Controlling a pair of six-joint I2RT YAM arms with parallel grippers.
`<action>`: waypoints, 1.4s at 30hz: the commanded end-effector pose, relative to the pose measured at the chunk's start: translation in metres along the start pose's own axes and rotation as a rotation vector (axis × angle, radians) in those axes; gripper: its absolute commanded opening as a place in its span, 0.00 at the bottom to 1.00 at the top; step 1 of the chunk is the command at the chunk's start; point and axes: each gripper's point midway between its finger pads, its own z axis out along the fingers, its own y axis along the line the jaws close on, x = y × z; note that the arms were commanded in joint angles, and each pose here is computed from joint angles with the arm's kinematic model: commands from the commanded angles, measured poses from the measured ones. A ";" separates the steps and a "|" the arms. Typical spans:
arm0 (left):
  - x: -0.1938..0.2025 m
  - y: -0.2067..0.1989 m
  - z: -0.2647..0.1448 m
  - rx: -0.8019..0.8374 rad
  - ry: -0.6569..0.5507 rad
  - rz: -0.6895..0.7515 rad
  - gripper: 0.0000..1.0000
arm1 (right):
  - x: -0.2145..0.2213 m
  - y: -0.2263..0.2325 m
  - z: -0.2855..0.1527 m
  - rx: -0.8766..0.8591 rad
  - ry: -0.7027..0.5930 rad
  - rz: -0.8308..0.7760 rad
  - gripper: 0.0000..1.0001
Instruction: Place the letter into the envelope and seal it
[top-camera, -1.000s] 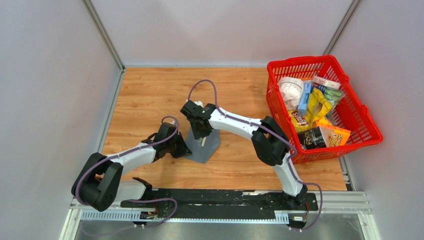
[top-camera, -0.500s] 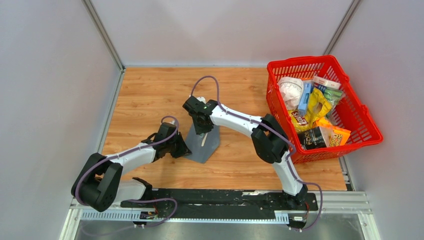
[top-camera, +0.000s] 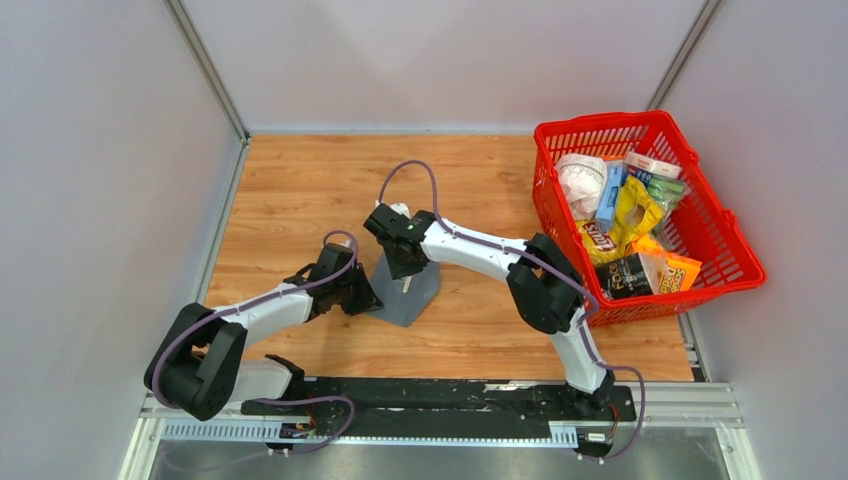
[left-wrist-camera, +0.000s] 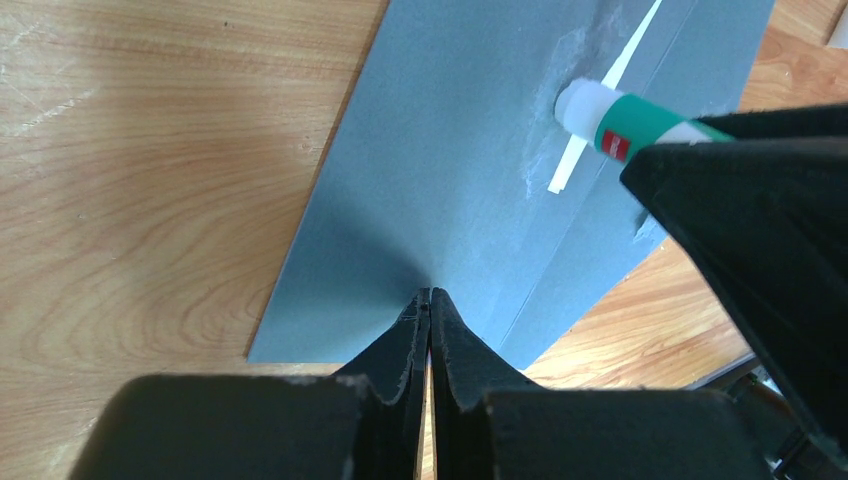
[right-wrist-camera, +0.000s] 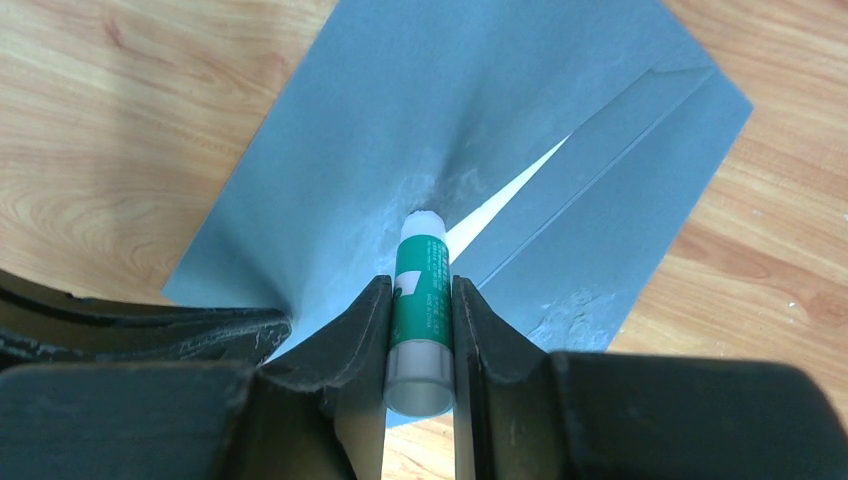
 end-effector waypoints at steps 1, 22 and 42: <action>0.011 0.030 0.003 -0.121 0.040 0.019 0.07 | 0.014 0.011 -0.014 -0.033 0.021 -0.010 0.00; 0.010 0.029 0.002 -0.120 0.038 0.016 0.07 | 0.032 0.024 -0.017 -0.071 0.075 -0.026 0.00; 0.013 0.032 0.002 -0.129 0.051 0.027 0.07 | -0.005 -0.012 0.006 0.085 -0.001 0.011 0.00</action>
